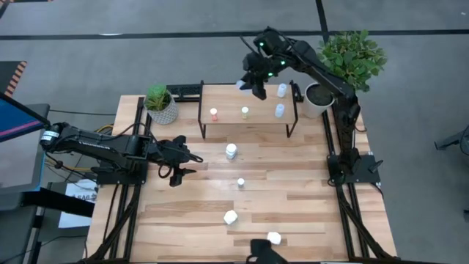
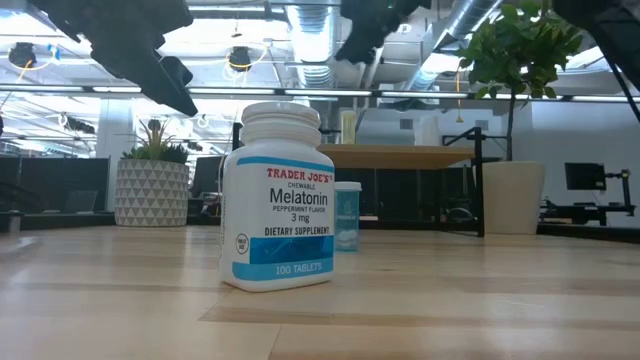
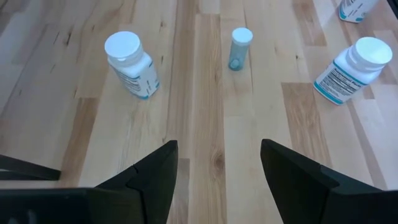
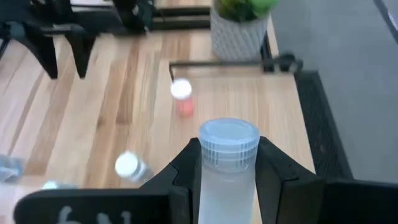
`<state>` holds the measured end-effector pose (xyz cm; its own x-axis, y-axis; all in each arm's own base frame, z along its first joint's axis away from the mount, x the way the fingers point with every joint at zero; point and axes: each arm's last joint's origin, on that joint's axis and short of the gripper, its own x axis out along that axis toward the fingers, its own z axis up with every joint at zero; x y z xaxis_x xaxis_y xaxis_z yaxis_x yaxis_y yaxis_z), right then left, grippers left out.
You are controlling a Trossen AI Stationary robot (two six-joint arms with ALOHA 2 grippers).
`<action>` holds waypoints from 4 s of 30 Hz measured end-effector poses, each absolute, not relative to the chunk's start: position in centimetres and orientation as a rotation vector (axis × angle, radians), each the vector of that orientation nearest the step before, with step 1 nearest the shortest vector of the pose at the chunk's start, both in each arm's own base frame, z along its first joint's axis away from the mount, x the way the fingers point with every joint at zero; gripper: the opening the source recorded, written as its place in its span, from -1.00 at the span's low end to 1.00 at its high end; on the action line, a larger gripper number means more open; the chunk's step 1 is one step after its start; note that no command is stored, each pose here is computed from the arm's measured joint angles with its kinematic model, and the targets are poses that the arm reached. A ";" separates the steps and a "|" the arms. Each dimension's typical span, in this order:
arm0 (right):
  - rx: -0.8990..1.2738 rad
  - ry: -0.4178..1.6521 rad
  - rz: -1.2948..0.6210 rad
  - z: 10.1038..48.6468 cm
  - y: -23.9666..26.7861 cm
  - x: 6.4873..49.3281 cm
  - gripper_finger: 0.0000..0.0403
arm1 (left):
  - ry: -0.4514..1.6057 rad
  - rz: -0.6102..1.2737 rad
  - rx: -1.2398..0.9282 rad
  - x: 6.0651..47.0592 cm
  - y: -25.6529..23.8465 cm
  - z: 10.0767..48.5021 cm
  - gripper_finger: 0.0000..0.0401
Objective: Pick and place medicine bottles onto shelf by color
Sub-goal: Put the white pill bottle on the shelf
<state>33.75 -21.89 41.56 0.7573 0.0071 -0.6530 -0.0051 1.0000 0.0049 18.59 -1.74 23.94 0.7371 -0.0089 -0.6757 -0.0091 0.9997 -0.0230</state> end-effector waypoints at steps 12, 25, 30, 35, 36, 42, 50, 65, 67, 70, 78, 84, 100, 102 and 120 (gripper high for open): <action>0.002 0.702 0.000 42.3 -22.3 32.4 -0.47 | 0.738 0.110 -0.038 18.6 -1.5 23.9 0.07; -0.007 0.638 0.021 43.6 -20.0 33.3 -0.47 | 0.719 0.126 -0.081 18.7 -1.5 24.0 0.07; 0.063 0.754 0.000 44.3 -19.1 30.4 -0.49 | 0.719 0.130 -0.049 18.7 -1.4 24.0 0.07; 0.064 0.785 -0.036 46.2 -17.2 27.6 -0.51 | 0.712 0.176 -0.033 18.6 -1.3 24.1 0.07; 0.066 0.783 -0.040 46.6 -16.9 27.1 -0.51 | 0.711 0.179 -0.034 18.7 -1.3 24.1 0.07; 0.049 0.744 -0.064 48.9 -14.7 23.8 -0.52 | 0.708 0.179 -0.038 18.7 -1.3 24.1 0.07; 0.073 0.676 -0.134 44.2 -13.1 21.3 -0.52 | 0.706 0.181 -0.035 18.7 -1.3 24.1 0.07; -0.058 0.317 -0.425 36.9 -11.7 20.8 -0.49 | 0.704 0.185 -0.047 18.7 -1.3 24.1 0.07; -0.073 0.308 -0.450 35.9 -11.3 21.3 -0.51 | 0.704 0.185 -0.047 18.7 -1.3 24.1 0.07; -0.078 0.290 -0.472 35.1 -10.3 21.0 -0.52 | 0.706 0.180 -0.031 18.7 -1.3 24.1 0.07; -0.057 0.164 -0.517 31.3 -7.3 20.8 -0.51 | 0.706 0.177 -0.021 18.7 -1.3 24.1 0.07; -0.067 0.106 -0.596 28.7 -5.6 21.7 -0.51 | 0.707 0.177 -0.021 18.7 -1.3 24.1 0.07; -0.026 0.027 -0.873 24.5 -4.5 25.3 -0.51 | 0.709 0.168 0.012 18.7 -1.3 24.1 0.07; -0.030 0.042 -0.909 24.0 -4.6 25.6 -0.51 | 0.709 0.168 0.012 18.7 -1.3 24.1 0.07; 0.078 0.040 -0.975 20.8 -5.0 27.4 -0.47 | 0.709 0.167 0.012 18.7 -1.3 24.1 0.07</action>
<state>27.36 -5.00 20.80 0.5605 -0.8252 -0.0696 0.8281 0.5584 0.0483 18.68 -1.27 24.09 0.7459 0.1567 -0.6473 -0.1486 0.9866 0.0675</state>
